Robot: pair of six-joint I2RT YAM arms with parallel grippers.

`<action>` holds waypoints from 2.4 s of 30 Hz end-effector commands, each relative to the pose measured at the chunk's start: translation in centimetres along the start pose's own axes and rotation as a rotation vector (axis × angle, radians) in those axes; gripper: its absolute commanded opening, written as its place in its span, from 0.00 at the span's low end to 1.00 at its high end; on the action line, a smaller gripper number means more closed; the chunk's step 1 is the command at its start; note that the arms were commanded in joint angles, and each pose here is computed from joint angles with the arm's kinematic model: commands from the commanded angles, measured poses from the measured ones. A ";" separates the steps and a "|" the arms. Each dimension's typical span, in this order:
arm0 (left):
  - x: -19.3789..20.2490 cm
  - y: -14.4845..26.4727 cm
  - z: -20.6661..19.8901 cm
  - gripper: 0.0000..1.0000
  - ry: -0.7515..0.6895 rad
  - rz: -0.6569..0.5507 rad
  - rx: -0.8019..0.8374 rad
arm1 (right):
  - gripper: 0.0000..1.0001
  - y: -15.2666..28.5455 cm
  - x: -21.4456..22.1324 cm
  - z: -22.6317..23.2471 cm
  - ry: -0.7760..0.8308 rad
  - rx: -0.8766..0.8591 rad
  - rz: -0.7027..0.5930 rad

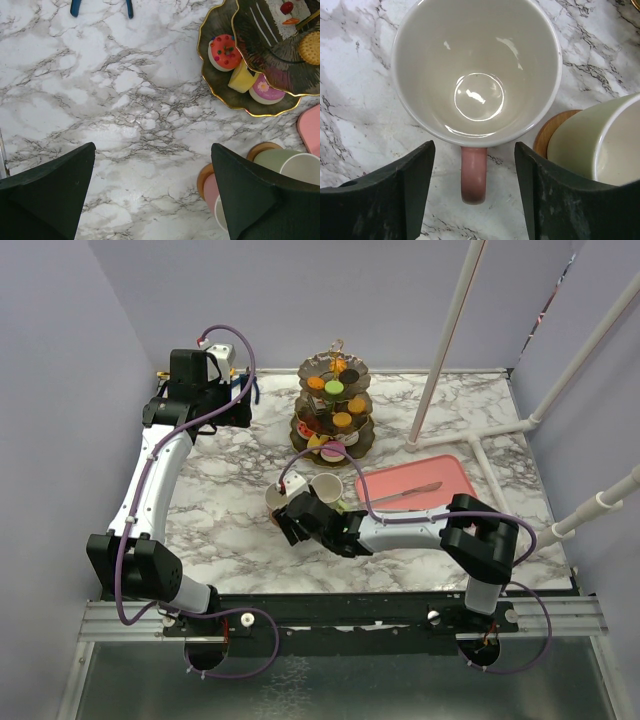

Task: Serve the afternoon tea
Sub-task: Place the cup on the coaster, then reset both arms

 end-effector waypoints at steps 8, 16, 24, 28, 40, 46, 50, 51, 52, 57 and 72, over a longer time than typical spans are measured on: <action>-0.8 0.0 0.4 0.99 -0.002 -0.028 -0.011 | 1.00 4.0 -5.5 -0.1 -0.033 -0.040 -0.131; -1.9 -0.2 1.3 0.99 0.013 -0.050 -0.014 | 1.00 8.1 -8.6 -1.9 -0.051 -0.027 -0.180; -1.6 -2.4 5.4 0.99 0.041 -0.098 -0.054 | 1.00 9.6 -5.8 -14.8 -0.347 0.180 -0.178; 0.9 -4.8 6.3 0.99 0.033 -0.094 -0.063 | 1.00 10.7 -3.5 -20.6 -0.435 0.360 -0.163; 8.4 -9.7 8.5 0.99 0.035 -0.152 -0.100 | 1.00 16.2 7.3 -30.8 -0.526 1.023 -0.144; 11.3 -9.8 9.1 0.99 0.002 -0.358 -0.125 | 1.00 18.2 11.3 -35.0 -0.491 1.274 -0.023; 12.8 -10.0 8.7 0.99 0.007 -0.422 -0.089 | 1.00 20.0 12.4 -36.5 -0.515 1.327 -0.193; 13.0 -10.1 8.6 0.99 0.010 -0.437 -0.082 | 1.00 20.1 12.5 -36.6 -0.498 1.315 -0.227; 13.3 -10.2 8.5 0.99 0.016 -0.451 -0.074 | 1.00 20.0 12.4 -36.6 -0.475 1.289 -0.256; 14.3 -10.9 8.5 0.99 0.092 -0.492 -0.053 | 1.00 18.1 12.8 -37.0 -0.376 1.215 -0.267; 17.0 -9.7 9.0 0.99 0.131 -0.589 -0.112 | 1.00 14.9 14.0 -39.3 -0.391 0.985 -0.304</action>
Point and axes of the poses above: each gripper's point midway between its finger pads, its own y axis back along the fingers, its own z axis along the line the jaws close on, x = y × z, the point moved 5 cm from there along y, back along the fingers, and after that the axes turned 7 degrees about y, right-handed, at the moved point
